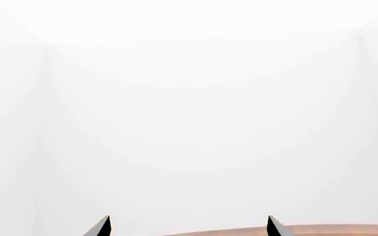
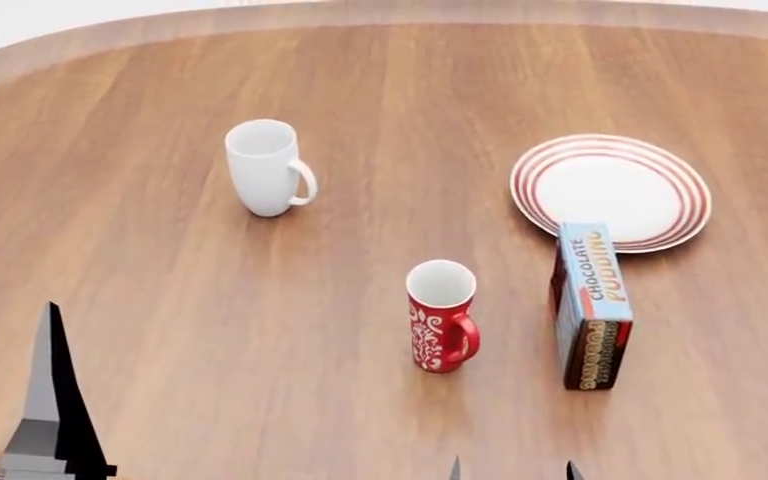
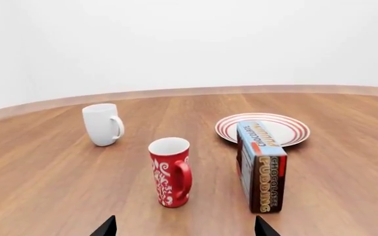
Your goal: Pick up the red mug and put it on the plate
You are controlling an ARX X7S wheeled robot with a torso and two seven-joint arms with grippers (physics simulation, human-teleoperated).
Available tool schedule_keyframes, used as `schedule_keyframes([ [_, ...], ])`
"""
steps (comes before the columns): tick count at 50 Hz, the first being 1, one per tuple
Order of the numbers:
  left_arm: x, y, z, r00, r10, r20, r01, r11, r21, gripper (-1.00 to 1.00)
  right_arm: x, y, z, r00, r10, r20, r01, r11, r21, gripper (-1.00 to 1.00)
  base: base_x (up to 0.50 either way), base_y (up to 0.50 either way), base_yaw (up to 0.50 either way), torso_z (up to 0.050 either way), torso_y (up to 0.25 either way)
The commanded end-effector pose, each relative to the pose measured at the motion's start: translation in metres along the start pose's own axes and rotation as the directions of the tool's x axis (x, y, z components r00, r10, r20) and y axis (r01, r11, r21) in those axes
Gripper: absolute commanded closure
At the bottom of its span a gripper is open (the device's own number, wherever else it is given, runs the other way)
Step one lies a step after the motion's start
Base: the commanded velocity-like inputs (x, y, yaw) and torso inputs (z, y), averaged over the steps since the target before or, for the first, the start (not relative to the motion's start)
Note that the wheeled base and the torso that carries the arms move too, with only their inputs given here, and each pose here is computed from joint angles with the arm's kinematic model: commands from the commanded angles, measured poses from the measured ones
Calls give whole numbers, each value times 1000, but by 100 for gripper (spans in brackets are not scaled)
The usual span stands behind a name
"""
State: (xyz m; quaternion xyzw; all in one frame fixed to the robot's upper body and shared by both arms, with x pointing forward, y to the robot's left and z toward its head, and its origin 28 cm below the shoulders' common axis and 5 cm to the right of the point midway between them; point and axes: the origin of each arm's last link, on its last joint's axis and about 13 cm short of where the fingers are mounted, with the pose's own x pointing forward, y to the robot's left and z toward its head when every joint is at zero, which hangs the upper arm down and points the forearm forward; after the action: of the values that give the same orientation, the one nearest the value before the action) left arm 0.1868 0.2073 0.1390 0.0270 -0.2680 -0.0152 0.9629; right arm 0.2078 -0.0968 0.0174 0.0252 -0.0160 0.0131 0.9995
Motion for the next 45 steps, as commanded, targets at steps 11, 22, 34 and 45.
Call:
schedule_keyframes([
  [11, -1, 1, 1, 1000, -1, 3, 1, 1000, 3, -100, 0, 0, -1, 1000, 1, 1, -1, 1000, 1, -100, 99, 0, 0, 0, 0],
  [22, 0, 1, 2, 1000, -2, 4, 2, 1000, 3, -100, -1, 0, 0, 1000, 1, 1, -1, 1000, 3, -100, 119, 0, 0, 0, 0],
  [34, 0, 1, 2, 1000, -3, 5, 3, 1000, 4, -100, -1, 0, 1, 1000, 1, 4, -1, 1000, 5, -100, 132, 0, 0, 0, 0],
  [45, 0, 1, 2, 1000, -2, 6, 2, 1000, 6, -100, -1, 0, 1, 1000, -1, 4, 1, 1000, 6, -100, 145, 0, 0, 0, 0],
])
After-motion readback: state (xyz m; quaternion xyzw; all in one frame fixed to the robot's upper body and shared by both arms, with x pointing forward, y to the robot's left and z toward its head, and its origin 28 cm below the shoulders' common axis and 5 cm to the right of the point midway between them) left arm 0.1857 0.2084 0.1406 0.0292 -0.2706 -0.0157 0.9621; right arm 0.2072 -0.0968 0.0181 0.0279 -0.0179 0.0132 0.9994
